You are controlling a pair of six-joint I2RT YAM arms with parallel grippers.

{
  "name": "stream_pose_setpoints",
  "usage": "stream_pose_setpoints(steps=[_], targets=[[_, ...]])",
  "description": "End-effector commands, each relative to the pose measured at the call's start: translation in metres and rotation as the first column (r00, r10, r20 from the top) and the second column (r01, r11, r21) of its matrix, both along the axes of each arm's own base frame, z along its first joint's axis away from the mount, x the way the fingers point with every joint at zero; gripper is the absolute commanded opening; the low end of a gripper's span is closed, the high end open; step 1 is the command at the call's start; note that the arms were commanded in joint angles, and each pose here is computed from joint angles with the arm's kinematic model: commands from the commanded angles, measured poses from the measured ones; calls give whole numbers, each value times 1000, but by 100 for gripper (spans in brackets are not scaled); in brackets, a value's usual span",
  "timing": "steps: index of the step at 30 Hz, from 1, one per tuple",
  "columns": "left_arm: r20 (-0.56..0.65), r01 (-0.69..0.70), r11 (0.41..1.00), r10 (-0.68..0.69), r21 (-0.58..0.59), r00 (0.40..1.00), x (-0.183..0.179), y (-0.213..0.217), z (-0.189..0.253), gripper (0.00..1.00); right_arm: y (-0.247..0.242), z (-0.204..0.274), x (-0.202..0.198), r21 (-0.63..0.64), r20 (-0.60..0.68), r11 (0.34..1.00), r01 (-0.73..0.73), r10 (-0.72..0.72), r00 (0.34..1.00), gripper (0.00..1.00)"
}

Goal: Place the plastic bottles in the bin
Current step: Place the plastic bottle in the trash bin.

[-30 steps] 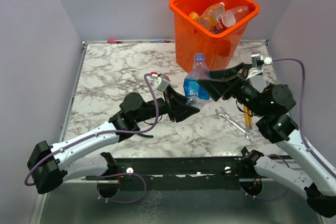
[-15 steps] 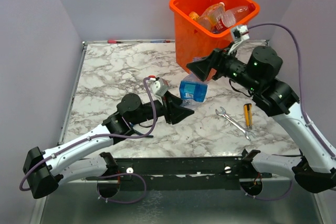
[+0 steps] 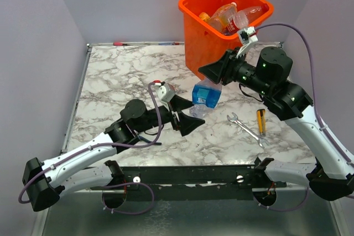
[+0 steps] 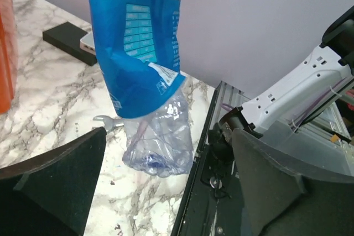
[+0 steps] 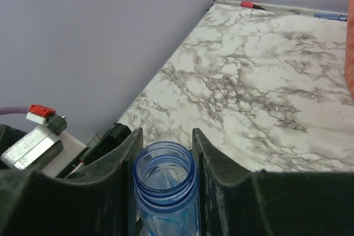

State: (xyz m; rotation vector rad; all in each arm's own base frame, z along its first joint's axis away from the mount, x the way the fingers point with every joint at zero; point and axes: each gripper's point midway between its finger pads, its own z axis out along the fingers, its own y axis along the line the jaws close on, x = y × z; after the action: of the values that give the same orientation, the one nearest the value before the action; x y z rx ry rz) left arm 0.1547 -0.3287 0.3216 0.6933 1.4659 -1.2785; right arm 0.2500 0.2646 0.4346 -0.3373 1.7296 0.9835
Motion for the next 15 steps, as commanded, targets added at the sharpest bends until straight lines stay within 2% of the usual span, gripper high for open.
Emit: stream_pose_setpoints(steps=[1, 3, 5, 7, 10, 12, 15], targets=[[20, -67, 997, 68, -35, 998, 3, 13, 11, 99, -18, 29, 6, 20, 77, 995, 94, -96, 992, 0], [24, -138, 989, 139, -51, 990, 11, 24, 14, 99, -44, 53, 20, 55, 146, 967, 249, -255, 956, 0], [25, -216, 974, 219, -68, 975, 19, 37, 16, 99, -77, 86, 31, 134, 234, 906, 403, -424, 875, 0], [26, -294, 953, 296, -79, 955, 26, 52, 18, 99, -110, 122, 35, 247, 298, 817, 521, -575, 762, 0], [9, -411, 907, 413, -87, 911, 37, 75, 16, 99, -150, 170, 37, 408, 354, 667, 623, -745, 565, 0], [2, -465, 880, 467, -93, 884, 40, 90, 15, 99, -168, 193, 39, 466, 391, 584, 665, -810, 437, 0], [-6, -513, 853, 515, -99, 857, 40, 106, 13, 99, -174, 215, 60, 487, 464, 488, 725, -847, 259, 0]])
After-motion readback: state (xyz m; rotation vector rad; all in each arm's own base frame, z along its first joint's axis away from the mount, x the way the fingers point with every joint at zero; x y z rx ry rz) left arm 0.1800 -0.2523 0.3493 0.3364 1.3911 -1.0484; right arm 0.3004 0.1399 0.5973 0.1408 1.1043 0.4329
